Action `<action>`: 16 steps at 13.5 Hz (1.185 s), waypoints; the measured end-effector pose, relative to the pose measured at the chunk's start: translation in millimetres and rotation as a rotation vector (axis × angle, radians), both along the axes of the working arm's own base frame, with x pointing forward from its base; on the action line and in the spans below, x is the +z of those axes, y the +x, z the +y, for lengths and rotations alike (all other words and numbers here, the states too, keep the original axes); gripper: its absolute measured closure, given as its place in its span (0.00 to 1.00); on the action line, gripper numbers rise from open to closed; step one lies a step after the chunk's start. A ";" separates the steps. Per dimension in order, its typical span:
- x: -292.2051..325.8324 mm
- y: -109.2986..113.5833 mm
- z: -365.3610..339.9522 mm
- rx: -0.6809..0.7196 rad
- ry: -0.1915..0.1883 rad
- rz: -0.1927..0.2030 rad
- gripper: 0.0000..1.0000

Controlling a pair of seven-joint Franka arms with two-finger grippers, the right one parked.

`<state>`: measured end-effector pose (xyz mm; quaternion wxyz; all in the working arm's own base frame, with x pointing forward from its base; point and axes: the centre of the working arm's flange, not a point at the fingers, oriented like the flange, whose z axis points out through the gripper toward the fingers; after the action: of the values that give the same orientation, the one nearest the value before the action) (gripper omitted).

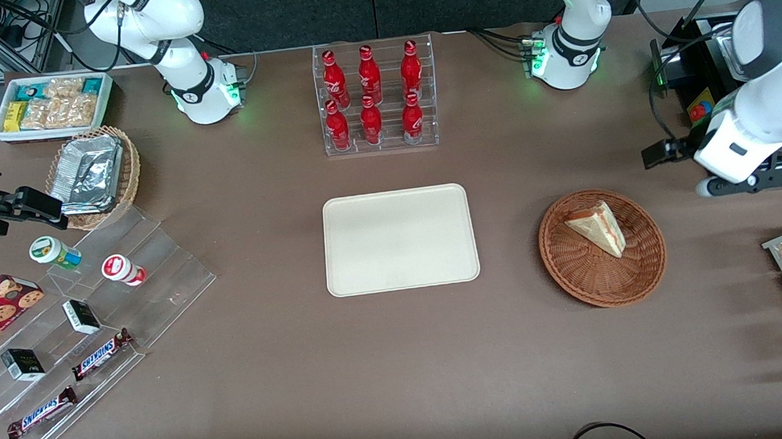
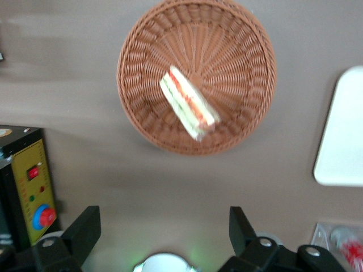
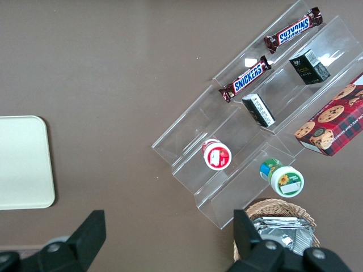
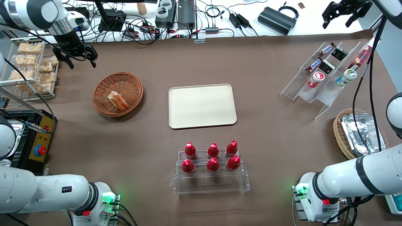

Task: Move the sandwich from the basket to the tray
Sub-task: 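Move the left gripper toward the wicker basket holding the sandwich, then lower the open left gripper over the wrapped sandwich in the basket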

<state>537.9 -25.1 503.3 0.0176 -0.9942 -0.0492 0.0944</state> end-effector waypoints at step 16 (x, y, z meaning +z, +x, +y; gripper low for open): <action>-175.9 19.4 -14.6 0.588 0.093 -0.070 0.00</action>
<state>557.3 -39.8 327.4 0.0336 -0.9381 -0.3398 0.0587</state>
